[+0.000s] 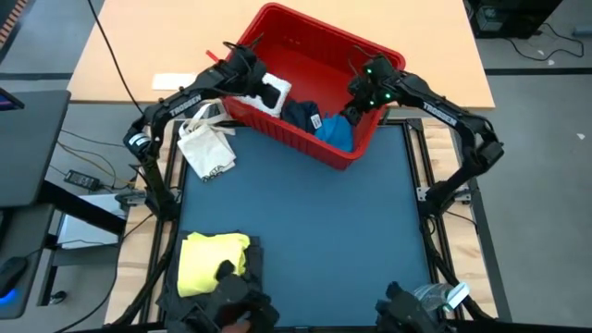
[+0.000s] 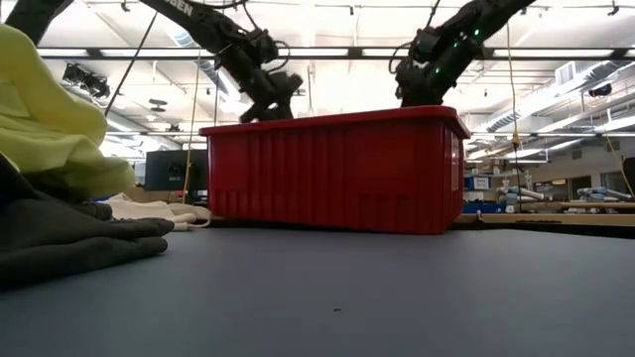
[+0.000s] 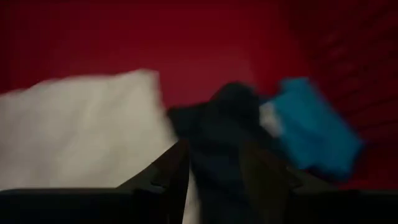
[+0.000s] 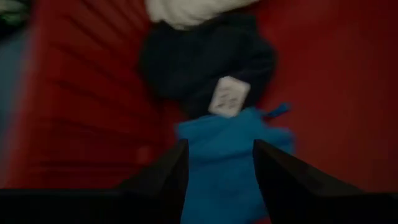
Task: Fold laundry
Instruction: Remove the white blouse from the bin
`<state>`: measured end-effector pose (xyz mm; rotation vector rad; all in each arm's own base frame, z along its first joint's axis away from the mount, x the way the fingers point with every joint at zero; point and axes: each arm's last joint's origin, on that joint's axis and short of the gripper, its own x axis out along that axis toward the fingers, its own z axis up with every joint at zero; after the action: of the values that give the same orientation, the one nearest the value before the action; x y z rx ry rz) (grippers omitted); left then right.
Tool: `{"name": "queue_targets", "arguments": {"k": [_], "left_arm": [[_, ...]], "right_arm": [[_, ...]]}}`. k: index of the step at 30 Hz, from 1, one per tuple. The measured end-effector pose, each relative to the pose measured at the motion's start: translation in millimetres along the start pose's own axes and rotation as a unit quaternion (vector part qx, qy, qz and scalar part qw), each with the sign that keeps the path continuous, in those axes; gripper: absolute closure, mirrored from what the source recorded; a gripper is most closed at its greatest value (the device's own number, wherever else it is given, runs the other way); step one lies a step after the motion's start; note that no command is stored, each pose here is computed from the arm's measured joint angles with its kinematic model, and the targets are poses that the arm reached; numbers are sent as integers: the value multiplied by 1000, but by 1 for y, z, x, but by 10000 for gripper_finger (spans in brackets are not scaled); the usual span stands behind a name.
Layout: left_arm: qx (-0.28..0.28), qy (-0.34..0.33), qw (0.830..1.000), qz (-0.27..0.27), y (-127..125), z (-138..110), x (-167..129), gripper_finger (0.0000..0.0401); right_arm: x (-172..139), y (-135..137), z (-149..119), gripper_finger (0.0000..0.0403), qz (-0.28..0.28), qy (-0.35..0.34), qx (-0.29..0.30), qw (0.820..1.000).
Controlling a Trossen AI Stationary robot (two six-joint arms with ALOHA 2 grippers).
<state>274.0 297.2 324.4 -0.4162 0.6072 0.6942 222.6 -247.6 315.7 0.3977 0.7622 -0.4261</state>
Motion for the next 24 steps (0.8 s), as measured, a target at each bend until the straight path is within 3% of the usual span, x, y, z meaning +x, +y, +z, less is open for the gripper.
{"name": "queue_targets", "arguments": {"k": [3,9,13,16,20,24], "left_arm": [[-7,40,998,45,16,-7,-2,257],[-29,90,993,67,34,-17,-7,257],[-31,104,992,68,35,-19,-8,257],[-21,114,991,64,33,-21,-8,257],[-11,122,991,56,26,-22,-7,257],[-4,127,991,45,18,-23,-7,257]], "right_arm": [[-18,20,2,230,45,-20,21,999],[-54,72,8,255,175,-81,-21,981],[-50,97,5,264,257,-51,-14,965],[-38,119,-4,271,286,3,-18,958],[-23,150,-23,282,245,94,-30,965],[-13,173,-45,294,139,178,-43,973]]}}
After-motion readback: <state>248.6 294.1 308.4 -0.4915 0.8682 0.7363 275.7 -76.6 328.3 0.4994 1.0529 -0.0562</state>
